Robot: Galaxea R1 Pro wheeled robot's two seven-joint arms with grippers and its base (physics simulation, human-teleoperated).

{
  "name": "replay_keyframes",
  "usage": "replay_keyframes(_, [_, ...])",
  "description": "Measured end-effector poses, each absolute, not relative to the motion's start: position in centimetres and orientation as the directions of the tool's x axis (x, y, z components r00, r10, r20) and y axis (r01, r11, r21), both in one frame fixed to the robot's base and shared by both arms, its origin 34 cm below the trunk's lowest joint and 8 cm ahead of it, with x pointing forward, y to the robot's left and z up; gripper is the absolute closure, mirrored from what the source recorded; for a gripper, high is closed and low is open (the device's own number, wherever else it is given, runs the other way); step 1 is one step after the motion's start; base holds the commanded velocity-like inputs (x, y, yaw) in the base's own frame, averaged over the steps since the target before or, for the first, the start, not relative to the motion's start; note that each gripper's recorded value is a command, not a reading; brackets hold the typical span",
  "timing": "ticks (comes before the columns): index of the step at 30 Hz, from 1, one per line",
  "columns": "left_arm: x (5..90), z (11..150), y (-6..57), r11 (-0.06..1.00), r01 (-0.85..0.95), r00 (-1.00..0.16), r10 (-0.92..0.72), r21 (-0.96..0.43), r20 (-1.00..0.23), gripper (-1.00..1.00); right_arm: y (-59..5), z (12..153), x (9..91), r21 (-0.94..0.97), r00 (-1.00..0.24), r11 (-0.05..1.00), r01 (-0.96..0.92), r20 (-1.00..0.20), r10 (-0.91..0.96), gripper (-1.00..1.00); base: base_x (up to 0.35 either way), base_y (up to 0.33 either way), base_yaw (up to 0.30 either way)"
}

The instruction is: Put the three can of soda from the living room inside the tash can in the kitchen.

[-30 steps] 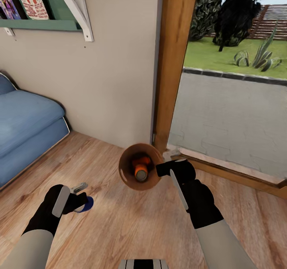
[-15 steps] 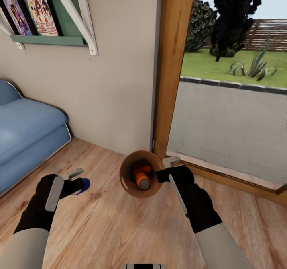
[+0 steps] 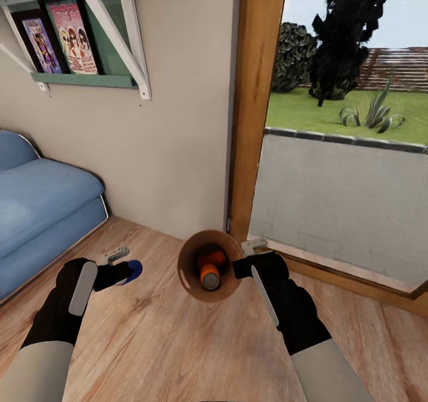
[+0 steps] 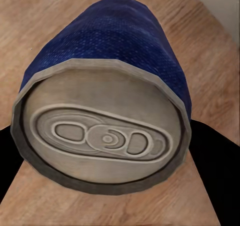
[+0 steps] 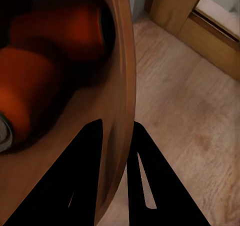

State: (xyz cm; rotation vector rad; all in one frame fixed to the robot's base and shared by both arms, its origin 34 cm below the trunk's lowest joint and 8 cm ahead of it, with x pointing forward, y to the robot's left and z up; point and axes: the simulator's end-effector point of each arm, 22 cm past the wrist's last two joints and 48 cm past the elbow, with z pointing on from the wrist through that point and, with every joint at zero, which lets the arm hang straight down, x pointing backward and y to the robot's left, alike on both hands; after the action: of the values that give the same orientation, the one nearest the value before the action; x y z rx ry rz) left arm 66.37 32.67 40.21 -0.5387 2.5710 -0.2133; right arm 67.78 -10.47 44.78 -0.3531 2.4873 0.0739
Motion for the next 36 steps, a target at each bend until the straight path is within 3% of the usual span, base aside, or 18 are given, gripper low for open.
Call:
replay_keyframes(18, [69.3,52.5,23.1,0.934,-0.015,-0.723,-0.258,-0.358,-0.641,1.0,-11.0,44.5,66.1,-0.047,-0.8,0.962,-0.269,-0.545,-0.25,1.0,0.0,0.0,0.0])
replay_keyframes(36, [66.3,55.4,15.5,0.94,0.187,-0.716,-0.068,-0.284,-0.695,1.0,-10.8,47.9,65.9,-0.056,-0.775,0.962,-0.269,-0.58,-0.25,1.0,0.0,0.0,0.0])
